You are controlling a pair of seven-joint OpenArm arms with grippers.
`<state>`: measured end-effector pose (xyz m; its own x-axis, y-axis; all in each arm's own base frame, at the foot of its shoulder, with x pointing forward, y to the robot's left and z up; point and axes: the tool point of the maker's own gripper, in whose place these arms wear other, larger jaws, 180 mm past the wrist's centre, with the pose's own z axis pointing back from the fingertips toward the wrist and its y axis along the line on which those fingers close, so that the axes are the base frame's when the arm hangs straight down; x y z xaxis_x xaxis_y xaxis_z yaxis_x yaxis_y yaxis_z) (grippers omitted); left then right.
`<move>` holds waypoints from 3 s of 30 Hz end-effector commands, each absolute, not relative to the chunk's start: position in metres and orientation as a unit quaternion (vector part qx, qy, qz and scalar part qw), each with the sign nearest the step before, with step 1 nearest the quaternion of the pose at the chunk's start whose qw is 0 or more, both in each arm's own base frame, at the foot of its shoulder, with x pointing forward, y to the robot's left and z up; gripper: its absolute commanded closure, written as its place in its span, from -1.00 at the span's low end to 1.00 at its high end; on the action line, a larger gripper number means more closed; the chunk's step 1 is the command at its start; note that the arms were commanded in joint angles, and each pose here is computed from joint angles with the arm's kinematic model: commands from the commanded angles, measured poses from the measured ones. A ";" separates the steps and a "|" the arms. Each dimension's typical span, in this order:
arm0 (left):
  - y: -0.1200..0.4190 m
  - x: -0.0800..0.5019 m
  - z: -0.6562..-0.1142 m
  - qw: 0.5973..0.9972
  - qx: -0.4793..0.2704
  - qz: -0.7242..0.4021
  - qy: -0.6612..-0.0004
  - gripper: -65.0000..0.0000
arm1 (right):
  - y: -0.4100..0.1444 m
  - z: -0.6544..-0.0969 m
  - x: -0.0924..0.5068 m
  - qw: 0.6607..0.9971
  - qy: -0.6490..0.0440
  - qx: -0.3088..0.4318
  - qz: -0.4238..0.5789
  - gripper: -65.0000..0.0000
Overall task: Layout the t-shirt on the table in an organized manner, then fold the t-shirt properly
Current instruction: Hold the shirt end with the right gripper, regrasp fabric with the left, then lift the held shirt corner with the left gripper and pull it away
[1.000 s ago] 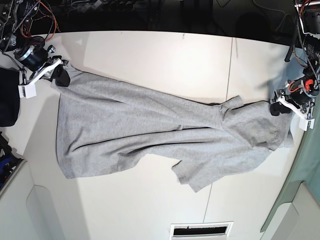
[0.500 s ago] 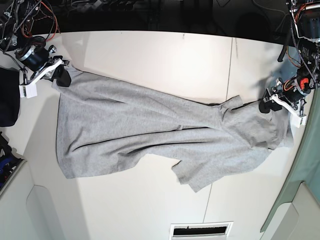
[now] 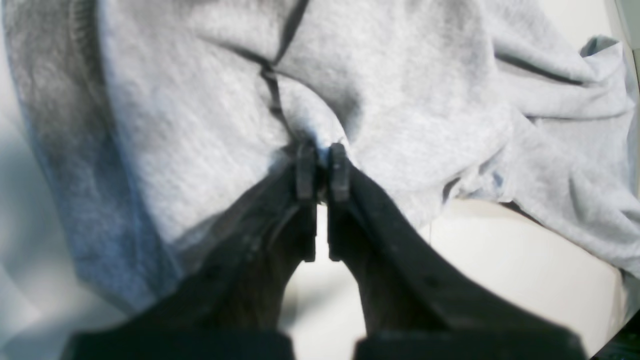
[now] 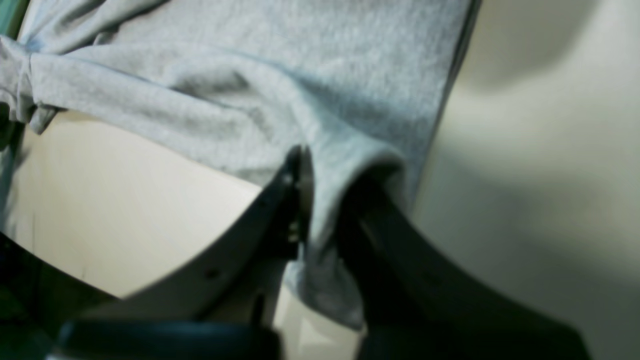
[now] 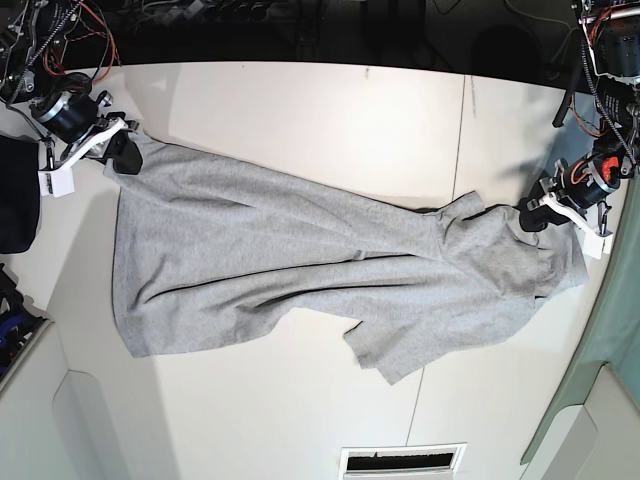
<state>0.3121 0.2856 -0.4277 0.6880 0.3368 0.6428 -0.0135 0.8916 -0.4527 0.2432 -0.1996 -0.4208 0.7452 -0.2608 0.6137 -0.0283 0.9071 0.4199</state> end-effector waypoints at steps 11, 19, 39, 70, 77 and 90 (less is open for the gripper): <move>0.265 0.333 -0.346 0.860 -0.275 0.004 -0.429 1.00 | -0.205 -0.408 0.253 0.902 -0.376 0.205 -0.061 1.00; 0.261 0.328 -0.346 0.872 -0.256 -0.026 -0.416 0.64 | -0.205 -0.408 0.253 0.902 -0.376 0.205 -0.061 1.00; 0.271 0.328 -0.352 0.874 -0.224 -0.025 -0.430 -0.09 | -0.204 -0.408 0.253 0.901 -0.377 0.208 -0.063 1.00; 0.264 0.337 -0.357 0.865 -0.206 -0.010 -0.457 0.87 | -0.192 -0.410 0.253 0.896 -0.379 0.221 -0.073 1.00; 0.250 0.325 -0.300 0.829 -0.269 -0.045 -0.487 1.00 | -0.205 -0.410 0.251 0.902 -0.376 0.203 -0.067 1.00; 0.230 0.274 -0.296 0.852 -0.259 -0.124 -0.437 1.00 | -0.226 -0.404 0.253 0.906 -0.380 0.179 -0.056 1.00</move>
